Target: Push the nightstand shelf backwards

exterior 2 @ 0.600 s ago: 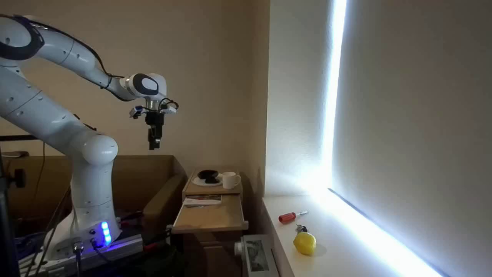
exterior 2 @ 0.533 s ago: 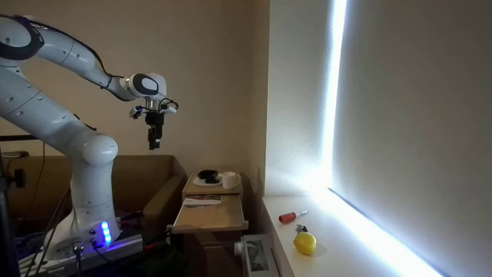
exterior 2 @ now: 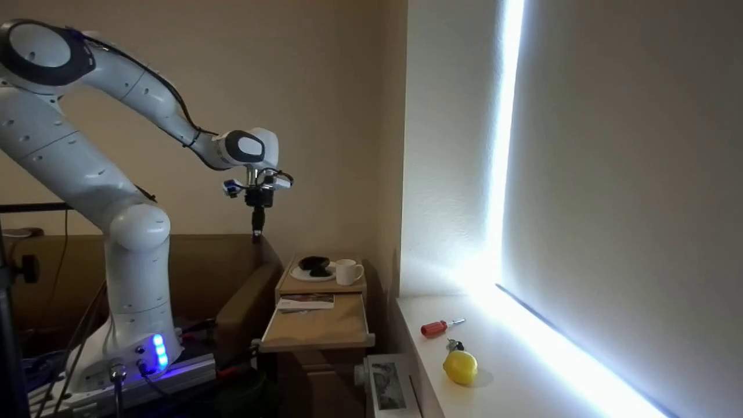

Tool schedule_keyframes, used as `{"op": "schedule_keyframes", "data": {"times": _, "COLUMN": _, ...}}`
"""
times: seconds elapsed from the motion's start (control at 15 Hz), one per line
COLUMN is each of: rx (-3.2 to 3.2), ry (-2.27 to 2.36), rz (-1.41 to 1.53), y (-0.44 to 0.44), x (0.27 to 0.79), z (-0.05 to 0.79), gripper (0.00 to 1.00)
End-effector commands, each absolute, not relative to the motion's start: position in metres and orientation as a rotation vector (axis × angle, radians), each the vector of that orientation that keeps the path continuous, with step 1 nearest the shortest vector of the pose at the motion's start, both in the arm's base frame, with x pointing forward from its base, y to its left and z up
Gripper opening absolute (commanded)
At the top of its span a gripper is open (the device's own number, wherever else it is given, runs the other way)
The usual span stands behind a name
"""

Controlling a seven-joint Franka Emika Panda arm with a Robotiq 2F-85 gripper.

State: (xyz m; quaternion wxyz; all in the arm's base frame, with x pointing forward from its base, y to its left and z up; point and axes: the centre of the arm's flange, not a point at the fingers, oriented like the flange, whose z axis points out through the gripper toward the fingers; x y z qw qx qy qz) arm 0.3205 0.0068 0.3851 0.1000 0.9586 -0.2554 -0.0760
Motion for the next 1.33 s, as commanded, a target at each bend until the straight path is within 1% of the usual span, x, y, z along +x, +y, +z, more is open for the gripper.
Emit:
{"op": "schedule_keyframes", "data": {"times": 0.0, "rx": 2.838, "ry": -1.038, "rz": -0.307, "y": -0.053, "x": 0.349, "z": 0.312, "gripper": 1.0}}
{"op": "schedule_keyframes", "data": {"times": 0.2, "rx": 2.824, "ry": -1.286, "rz": -0.341, "y": -0.092, "x": 0.364, "z": 0.257, "gripper": 1.0}}
{"op": "schedule_keyframes", "data": {"times": 0.33, "rx": 2.86, "ry": -1.403, "rz": -0.426, "y": -0.103, "x": 0.365, "z": 0.263, "gripper": 1.0}}
{"op": "schedule_keyframes", "data": {"times": 0.4, "rx": 2.822, "ry": -1.321, "rz": -0.371, "y": -0.094, "x": 0.345, "z": 0.269, "gripper": 1.0}}
{"op": "schedule_keyframes", "data": {"times": 0.6, "rx": 2.83, "ry": -1.398, "rz": -0.416, "y": -0.105, "x": 0.356, "z": 0.261, "gripper": 1.0}}
{"op": "schedule_keyframes", "data": {"times": 0.67, "rx": 2.745, "ry": -1.398, "rz": -0.327, "y": -0.113, "x": 0.359, "z": 0.252, "gripper": 1.0}}
{"op": "schedule_keyframes", "data": {"times": 0.93, "rx": 2.5, "ry": -1.517, "rz": -0.141, "y": -0.181, "x": 0.379, "z": 0.198, "gripper": 1.0}}
{"op": "schedule_keyframes", "data": {"times": 1.13, "rx": 2.395, "ry": -1.561, "rz": -0.072, "y": -0.222, "x": 0.388, "z": 0.168, "gripper": 1.0}}
{"op": "schedule_keyframes", "data": {"times": 1.27, "rx": 2.367, "ry": -1.6, "rz": -0.097, "y": -0.234, "x": 0.395, "z": 0.151, "gripper": 1.0}}
